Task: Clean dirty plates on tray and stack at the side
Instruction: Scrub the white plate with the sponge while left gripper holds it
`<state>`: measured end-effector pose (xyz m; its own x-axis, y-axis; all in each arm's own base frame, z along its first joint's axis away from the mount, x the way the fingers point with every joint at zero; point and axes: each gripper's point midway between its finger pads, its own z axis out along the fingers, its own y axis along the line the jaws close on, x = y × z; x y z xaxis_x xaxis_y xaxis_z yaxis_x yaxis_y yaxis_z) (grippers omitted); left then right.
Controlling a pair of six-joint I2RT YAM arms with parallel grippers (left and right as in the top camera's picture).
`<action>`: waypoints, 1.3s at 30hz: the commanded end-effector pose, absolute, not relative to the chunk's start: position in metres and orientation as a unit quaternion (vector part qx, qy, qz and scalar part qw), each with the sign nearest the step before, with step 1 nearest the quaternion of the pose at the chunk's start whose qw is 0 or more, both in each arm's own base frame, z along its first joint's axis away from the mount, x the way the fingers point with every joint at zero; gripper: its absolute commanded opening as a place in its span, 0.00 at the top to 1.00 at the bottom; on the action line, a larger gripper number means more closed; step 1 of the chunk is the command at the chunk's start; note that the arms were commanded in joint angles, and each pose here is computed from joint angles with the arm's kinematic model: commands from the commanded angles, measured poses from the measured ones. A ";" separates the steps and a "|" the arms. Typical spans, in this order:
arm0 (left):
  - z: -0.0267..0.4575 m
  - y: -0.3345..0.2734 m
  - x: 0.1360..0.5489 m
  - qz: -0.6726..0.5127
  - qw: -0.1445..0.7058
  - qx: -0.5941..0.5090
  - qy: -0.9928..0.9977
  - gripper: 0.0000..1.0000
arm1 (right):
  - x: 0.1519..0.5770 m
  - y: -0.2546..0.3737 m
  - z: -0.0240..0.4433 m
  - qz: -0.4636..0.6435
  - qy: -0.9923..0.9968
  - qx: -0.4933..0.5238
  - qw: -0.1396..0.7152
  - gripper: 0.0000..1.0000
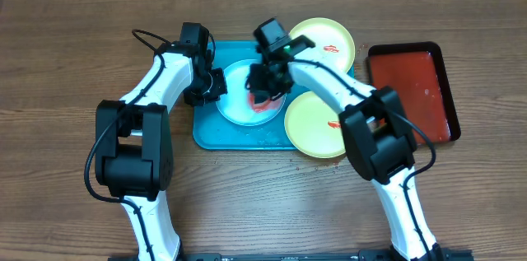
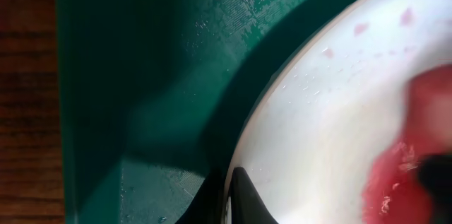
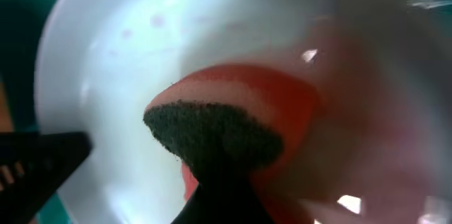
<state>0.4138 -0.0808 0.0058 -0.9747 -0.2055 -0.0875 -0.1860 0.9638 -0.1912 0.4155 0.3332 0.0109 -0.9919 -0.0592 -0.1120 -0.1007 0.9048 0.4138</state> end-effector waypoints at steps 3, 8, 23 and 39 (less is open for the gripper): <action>-0.025 -0.076 0.393 -0.066 0.011 -0.097 0.993 0.96 | 0.370 0.366 -0.022 0.229 0.971 -0.064 -0.023 0.96; -0.025 -0.076 0.393 -0.066 0.010 -0.097 0.993 0.96 | 0.384 0.337 -0.016 0.196 0.978 -0.062 -0.019 0.96; -0.026 -0.076 0.390 -0.065 0.005 -0.097 0.993 0.96 | 0.456 0.263 -0.003 0.023 0.990 -0.085 0.108 0.96; -0.026 -0.075 0.389 -0.064 0.002 -0.098 0.993 0.96 | 0.373 0.376 -0.017 0.258 0.956 -0.129 -0.049 0.96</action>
